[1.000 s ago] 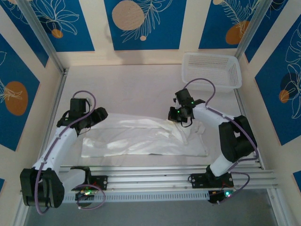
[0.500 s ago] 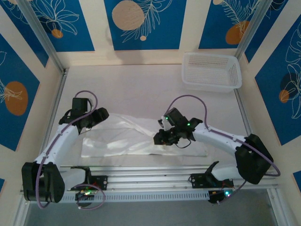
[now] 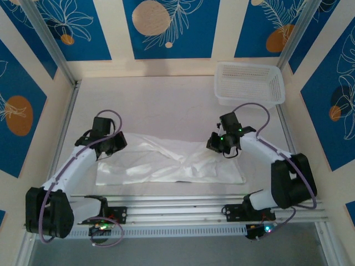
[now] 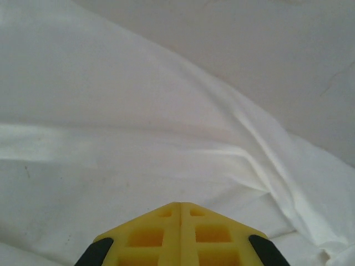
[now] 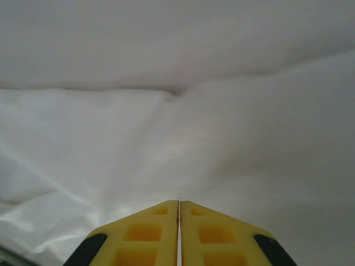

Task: Fold the inside-out t-shirt

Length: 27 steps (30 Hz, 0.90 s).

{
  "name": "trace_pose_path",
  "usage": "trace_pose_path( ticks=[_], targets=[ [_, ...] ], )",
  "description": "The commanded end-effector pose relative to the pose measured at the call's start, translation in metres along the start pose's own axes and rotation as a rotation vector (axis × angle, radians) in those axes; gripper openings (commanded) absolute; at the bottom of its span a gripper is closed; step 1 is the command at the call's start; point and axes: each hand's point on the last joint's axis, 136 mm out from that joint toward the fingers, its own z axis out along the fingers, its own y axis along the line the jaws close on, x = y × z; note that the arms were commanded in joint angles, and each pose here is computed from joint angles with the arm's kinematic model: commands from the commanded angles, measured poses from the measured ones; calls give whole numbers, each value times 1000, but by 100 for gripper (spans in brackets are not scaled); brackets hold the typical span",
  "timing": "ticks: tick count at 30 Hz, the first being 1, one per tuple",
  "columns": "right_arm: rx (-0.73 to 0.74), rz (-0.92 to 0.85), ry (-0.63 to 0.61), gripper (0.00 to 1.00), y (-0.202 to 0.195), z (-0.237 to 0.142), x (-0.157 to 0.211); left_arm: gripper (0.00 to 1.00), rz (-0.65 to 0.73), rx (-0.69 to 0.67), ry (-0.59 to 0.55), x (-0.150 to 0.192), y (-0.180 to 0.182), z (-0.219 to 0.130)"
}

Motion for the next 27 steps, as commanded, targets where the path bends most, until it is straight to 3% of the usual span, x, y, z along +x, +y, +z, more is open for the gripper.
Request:
trace_pose_path(
  ticks=[1,4,7,11,17,21,27],
  targets=[
    [134,104,-14,9,-41,7,-4,0,-11,-81,49,17,17,10],
    [196,142,-84,10,-60,8,-29,0,-47,-137,42,20,31,19],
    [186,140,-64,9,-59,18,-42,0,-99,-187,98,33,43,33],
    [233,125,-34,8,-61,29,-37,0,-175,-203,142,42,48,50],
    [301,150,-18,8,-70,30,-36,0,-236,-162,142,29,37,81],
    [315,137,-3,8,-67,32,-36,0,-214,-222,115,0,36,108],
    [245,140,67,8,-26,33,2,0,-117,-199,62,-86,-5,157]
  ],
)
